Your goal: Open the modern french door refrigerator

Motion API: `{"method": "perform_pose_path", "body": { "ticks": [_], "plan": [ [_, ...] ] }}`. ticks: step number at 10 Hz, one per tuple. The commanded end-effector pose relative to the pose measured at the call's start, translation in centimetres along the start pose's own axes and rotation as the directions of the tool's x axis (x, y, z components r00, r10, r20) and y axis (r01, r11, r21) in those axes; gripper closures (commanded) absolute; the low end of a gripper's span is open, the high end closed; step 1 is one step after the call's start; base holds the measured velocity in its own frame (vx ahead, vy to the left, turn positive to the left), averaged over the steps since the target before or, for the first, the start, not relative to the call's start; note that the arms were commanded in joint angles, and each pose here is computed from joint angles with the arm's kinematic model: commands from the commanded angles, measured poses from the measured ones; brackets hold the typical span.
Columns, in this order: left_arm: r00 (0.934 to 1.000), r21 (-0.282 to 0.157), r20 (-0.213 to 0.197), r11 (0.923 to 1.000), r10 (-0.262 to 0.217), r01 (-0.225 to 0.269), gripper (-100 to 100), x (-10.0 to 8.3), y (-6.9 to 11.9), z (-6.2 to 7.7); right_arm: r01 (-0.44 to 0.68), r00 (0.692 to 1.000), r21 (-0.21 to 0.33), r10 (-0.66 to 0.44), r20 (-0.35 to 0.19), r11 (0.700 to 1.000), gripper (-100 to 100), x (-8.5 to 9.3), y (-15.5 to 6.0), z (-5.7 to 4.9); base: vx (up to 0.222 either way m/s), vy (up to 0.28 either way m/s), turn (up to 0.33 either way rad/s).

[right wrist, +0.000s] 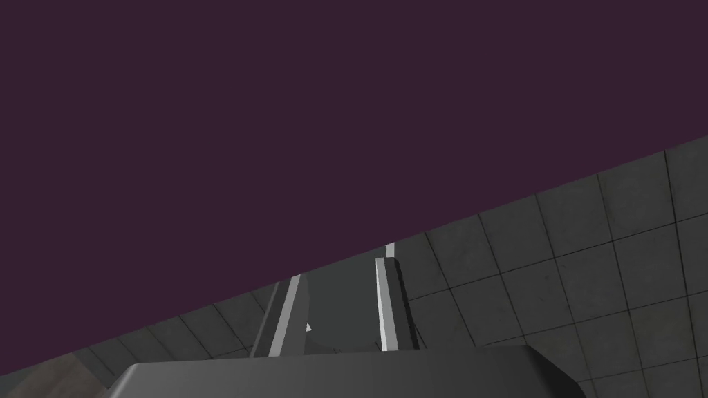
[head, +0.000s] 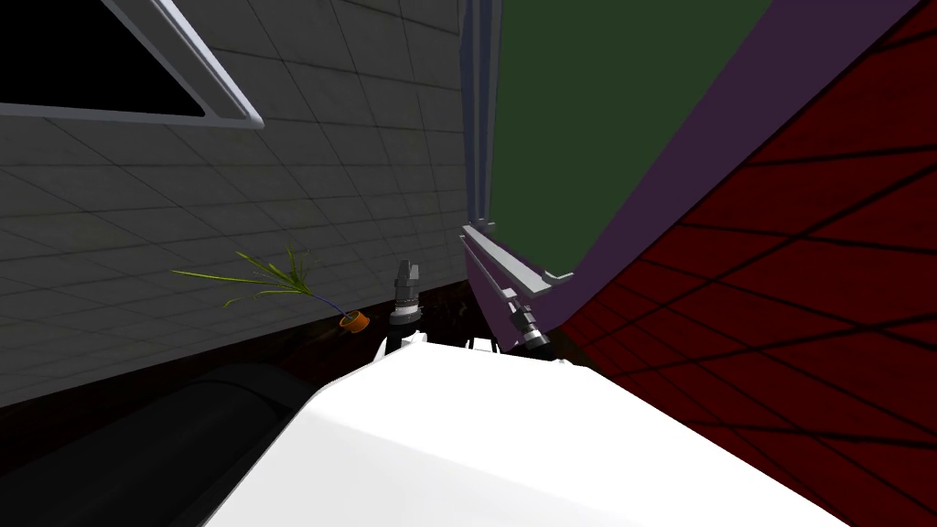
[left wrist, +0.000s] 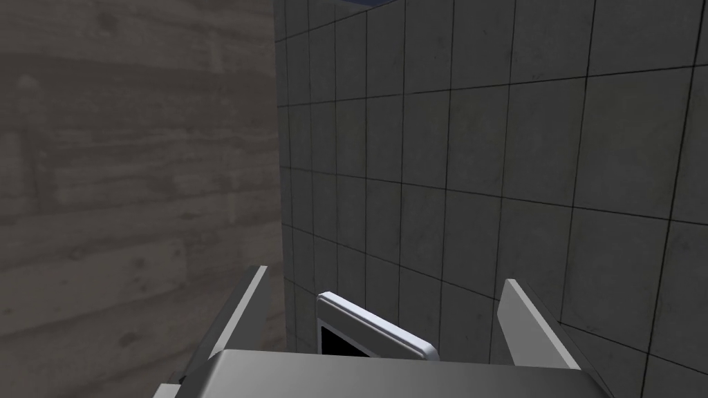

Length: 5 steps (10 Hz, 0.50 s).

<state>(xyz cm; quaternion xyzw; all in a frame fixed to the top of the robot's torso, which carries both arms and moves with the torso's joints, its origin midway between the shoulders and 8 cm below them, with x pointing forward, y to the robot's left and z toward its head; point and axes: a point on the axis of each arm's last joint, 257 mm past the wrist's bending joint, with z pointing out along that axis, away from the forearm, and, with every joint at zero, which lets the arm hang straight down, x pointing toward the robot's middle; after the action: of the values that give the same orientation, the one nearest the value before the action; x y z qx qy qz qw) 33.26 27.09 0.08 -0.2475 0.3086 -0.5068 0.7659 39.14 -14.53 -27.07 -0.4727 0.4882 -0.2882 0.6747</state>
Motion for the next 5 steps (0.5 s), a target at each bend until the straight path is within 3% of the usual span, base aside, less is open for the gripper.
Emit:
{"method": "perform_pose_path", "body": {
  "ticks": [1, 5],
  "plan": [
    [1.0000, 0.000, 0.000, 1.0000, 0.000, 0.000, 0, 0.00, 0.00, 0.00, -0.002, 1.000, -0.002, 0.002, 0.000, 1.000, 100, -0.30, 0.17, 0.01, -0.071, 0.155, -0.023],
    [1.0000, 0.000, 0.000, 1.0000, 0.000, 0.000, 0, 0.01, 0.00, 0.01, -0.003, 1.000, -0.013, 0.003, -0.010, 1.000, 100, -0.30, 0.62, -0.27, -0.079, 0.174, -0.004]
  ]
}}
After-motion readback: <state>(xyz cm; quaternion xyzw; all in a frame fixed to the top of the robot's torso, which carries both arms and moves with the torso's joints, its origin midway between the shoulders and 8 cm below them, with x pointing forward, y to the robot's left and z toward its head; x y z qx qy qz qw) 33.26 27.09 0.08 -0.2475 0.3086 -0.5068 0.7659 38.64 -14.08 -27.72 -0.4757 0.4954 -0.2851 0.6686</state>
